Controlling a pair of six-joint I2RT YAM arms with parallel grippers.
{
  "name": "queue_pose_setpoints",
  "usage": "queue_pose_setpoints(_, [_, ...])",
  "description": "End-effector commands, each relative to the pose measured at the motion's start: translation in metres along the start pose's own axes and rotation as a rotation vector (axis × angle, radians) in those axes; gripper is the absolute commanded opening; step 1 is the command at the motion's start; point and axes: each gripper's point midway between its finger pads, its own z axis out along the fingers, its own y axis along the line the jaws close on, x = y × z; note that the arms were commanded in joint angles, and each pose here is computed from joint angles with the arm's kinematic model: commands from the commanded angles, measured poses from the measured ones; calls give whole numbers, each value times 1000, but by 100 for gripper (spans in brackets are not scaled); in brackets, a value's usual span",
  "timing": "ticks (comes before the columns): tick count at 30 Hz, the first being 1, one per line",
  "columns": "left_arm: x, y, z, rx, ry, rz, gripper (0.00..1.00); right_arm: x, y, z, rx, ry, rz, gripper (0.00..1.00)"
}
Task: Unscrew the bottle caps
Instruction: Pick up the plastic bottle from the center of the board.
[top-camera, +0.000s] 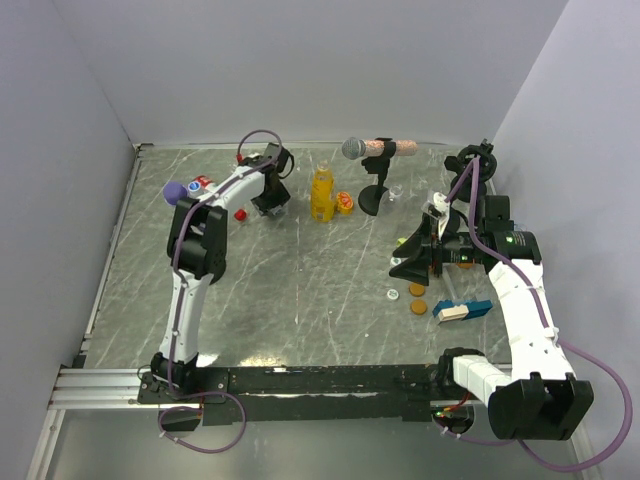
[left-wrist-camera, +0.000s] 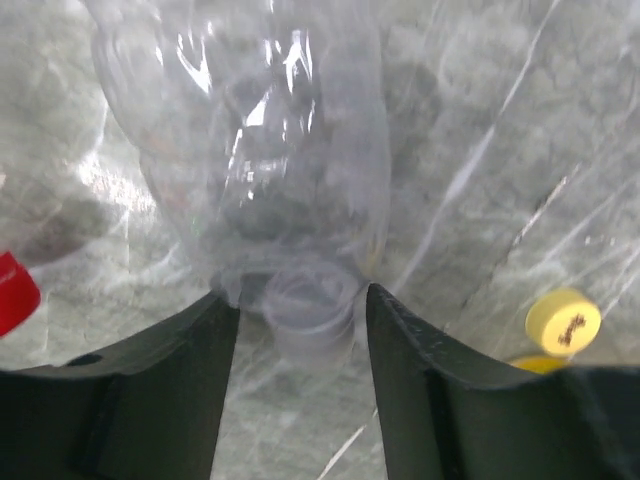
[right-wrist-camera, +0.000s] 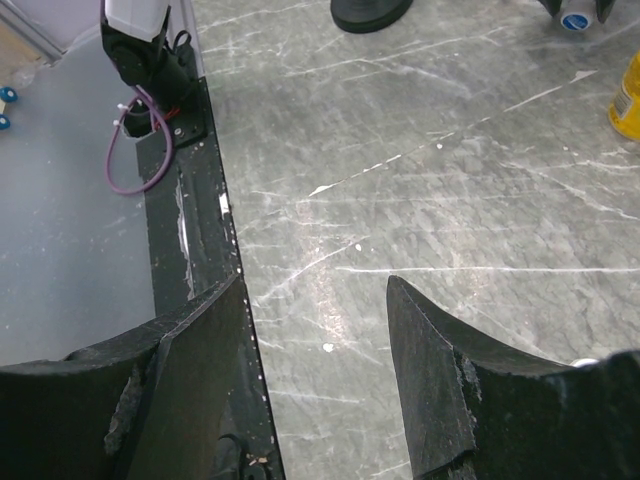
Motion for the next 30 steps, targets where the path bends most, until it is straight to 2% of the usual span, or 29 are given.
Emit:
queue_pose_setpoints(1, [-5, 5, 14, -61, -19, -3, 52, -9, 3, -1, -11, -36, -60, 66])
queue_pose_setpoints(5, [1, 4, 18, -52, 1, 7, 38, -9, 4, -1, -8, -36, -63, 66])
queue_pose_setpoints(9, [-7, 1, 3, 0, -32, 17, 21, -8, 3, -1, -9, -34, -57, 66])
queue_pose_setpoints(13, [-27, -5, -25, 52, -95, 45, 14, -8, 3, -1, -9, -36, -61, 66])
queue_pose_setpoints(21, [-74, -23, -144, 302, -276, 92, 8, -7, 4, -1, -9, -36, -64, 66])
queue_pose_setpoints(25, [-73, -19, -202, 419, -324, 123, 7, -6, 4, -1, -7, -33, -72, 66])
queue_pose_setpoints(30, [-55, -11, -289, 701, -381, 216, 4, -5, 10, -3, -1, -30, -133, 67])
